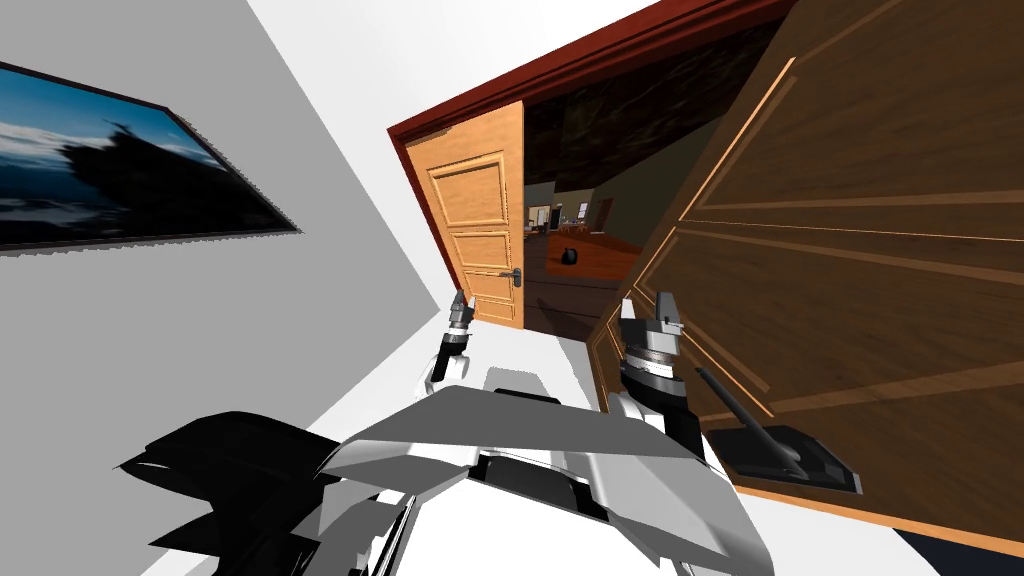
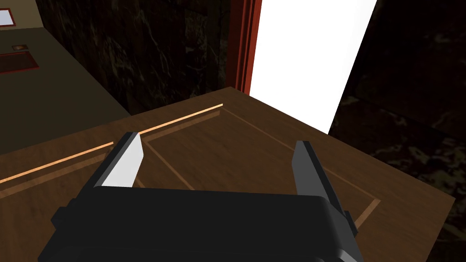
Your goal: Pull the door open
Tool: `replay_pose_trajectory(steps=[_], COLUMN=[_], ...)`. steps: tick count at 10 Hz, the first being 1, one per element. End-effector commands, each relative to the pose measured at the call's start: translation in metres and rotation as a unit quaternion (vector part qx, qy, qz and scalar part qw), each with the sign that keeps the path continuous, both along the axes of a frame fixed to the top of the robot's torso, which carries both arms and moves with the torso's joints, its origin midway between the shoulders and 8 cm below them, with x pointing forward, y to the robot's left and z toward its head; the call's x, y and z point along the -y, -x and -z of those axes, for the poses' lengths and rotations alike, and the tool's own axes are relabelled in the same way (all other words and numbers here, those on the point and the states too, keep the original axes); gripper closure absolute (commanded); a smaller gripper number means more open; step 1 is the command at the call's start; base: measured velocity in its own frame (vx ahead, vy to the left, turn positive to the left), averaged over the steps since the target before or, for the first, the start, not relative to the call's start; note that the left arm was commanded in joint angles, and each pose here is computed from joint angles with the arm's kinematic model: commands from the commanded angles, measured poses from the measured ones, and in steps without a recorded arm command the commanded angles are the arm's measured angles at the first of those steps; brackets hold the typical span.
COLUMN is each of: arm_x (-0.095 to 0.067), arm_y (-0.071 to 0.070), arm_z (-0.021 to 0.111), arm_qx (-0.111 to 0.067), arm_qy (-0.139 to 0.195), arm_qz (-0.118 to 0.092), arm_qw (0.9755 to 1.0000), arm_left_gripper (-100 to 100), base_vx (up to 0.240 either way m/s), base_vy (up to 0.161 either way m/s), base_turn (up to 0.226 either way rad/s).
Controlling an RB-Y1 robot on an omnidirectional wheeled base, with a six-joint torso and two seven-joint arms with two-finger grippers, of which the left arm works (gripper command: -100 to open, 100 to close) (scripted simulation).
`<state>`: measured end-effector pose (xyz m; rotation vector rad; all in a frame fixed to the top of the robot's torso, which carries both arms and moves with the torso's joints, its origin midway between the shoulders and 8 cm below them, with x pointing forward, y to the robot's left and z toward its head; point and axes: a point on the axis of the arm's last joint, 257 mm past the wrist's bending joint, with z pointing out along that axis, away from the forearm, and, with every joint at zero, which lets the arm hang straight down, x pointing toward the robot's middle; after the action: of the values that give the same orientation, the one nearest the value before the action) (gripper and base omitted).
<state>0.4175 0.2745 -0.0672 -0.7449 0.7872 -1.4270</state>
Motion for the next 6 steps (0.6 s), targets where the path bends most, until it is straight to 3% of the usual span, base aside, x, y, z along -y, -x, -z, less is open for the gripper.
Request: replay_pose_trajectory(steps=[1, 2, 6], arm_x=[-0.005, -0.005, -0.019], arm_y=[-0.010, -0.011, -0.033], arm_z=[0.014, 0.017, 0.056], arm_qx=[-0.017, -0.020, -0.067], arm_qy=[0.001, 0.001, 0.003], arm_qz=[0.002, 0.001, 0.002], arm_qw=[0.9999, 0.9998, 0.9977], arm_left_gripper=[-100, -100, -100], base_vx=[0.098, 0.070, 0.086], base_vy=[-0.020, -0.017, -0.011], base_turn=[-0.126, -0.020, -0.096])
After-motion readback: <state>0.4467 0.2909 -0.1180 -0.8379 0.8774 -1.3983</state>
